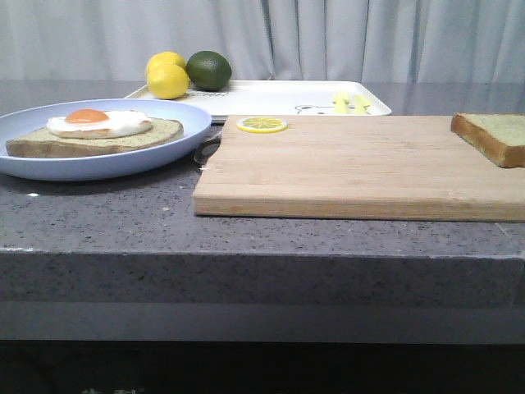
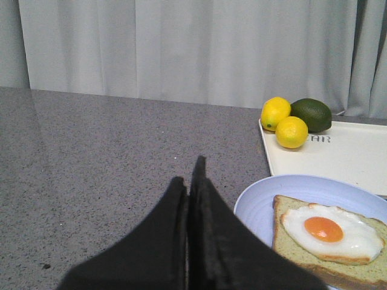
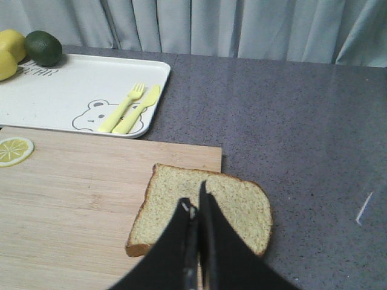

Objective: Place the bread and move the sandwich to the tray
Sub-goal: 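Move the right gripper above the bread slice on the cutting board, then lower the right gripper and grasp the bread slice by its edge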

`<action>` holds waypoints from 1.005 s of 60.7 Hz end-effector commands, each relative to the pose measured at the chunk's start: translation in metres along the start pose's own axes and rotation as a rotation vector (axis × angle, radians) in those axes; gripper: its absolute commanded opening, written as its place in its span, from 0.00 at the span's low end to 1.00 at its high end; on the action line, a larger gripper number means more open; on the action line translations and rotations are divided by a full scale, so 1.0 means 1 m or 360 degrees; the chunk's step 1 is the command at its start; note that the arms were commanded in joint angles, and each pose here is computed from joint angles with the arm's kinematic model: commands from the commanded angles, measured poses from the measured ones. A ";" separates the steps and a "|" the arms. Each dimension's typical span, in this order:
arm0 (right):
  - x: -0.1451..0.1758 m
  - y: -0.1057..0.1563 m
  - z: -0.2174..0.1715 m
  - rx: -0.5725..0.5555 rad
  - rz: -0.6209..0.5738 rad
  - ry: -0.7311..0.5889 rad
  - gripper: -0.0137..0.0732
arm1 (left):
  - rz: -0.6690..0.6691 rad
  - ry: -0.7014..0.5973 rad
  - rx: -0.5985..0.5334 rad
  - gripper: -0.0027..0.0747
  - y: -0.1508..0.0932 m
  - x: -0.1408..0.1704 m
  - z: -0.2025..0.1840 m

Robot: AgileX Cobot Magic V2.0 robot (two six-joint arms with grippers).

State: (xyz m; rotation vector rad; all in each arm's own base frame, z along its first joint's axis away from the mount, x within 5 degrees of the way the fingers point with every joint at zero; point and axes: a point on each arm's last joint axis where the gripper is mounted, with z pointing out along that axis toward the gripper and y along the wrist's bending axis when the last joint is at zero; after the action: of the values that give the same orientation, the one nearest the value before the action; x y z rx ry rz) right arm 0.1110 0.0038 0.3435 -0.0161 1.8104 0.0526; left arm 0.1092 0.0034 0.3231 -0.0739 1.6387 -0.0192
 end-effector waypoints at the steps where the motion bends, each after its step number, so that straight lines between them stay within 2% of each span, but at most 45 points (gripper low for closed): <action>1: -0.017 -0.001 -0.003 0.0022 -0.0009 -0.0150 0.12 | -0.0016 -0.0170 0.0019 0.01 -0.002 -0.019 0.000; 5: -0.017 -0.001 -0.003 0.0022 -0.0009 -0.0155 0.23 | -0.0016 -0.0189 0.0022 0.03 -0.002 -0.020 0.000; 9: -0.018 -0.001 -0.003 0.0023 -0.0009 -0.0162 0.40 | -0.0016 -0.0192 0.0022 0.12 -0.002 -0.020 0.000; 13: -0.018 -0.001 -0.003 0.0023 -0.0009 -0.0162 0.64 | -0.0016 -0.0195 0.0022 0.29 -0.002 -0.020 0.000; 17: -0.018 -0.001 -0.003 0.0023 -0.0009 -0.0166 0.80 | -0.0016 -0.0195 0.0022 0.53 -0.002 -0.020 0.000; 20: -0.018 -0.001 -0.003 0.0024 -0.0009 -0.0173 0.87 | -0.0016 -0.0195 0.0022 0.69 -0.002 -0.020 0.000; 24: -0.019 -0.001 -0.003 0.0025 -0.0009 -0.0176 0.84 | -0.0016 -0.0195 0.0022 0.85 -0.002 -0.020 0.000; 27: -0.018 -0.001 -0.003 0.0024 -0.0009 -0.0173 0.83 | -0.0016 -0.0195 0.0022 0.89 -0.002 -0.020 0.000; 35: -0.017 -0.001 0.007 0.0017 -0.0003 -0.0061 0.83 | -0.0016 -0.0195 0.0022 0.89 -0.002 -0.020 0.000; 42: -0.022 -0.005 0.026 0.0049 0.0085 0.0101 0.83 | -0.0016 -0.0192 0.0022 0.89 -0.002 -0.020 0.000; 51: -0.029 -0.034 0.060 0.0282 0.0213 0.0301 0.83 | -0.0016 -0.0192 0.0022 0.89 -0.002 -0.020 0.000; 61: -0.026 -0.065 0.099 0.0422 0.0351 0.0550 0.83 | -0.0025 -0.0189 0.0067 0.89 -0.005 -0.020 0.000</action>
State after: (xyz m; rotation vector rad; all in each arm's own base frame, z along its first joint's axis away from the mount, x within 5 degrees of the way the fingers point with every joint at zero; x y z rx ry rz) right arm 0.1977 -0.0432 0.3343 0.3314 2.1721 -0.0160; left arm 0.1095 0.0029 0.3243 -0.0683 1.6305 -0.0216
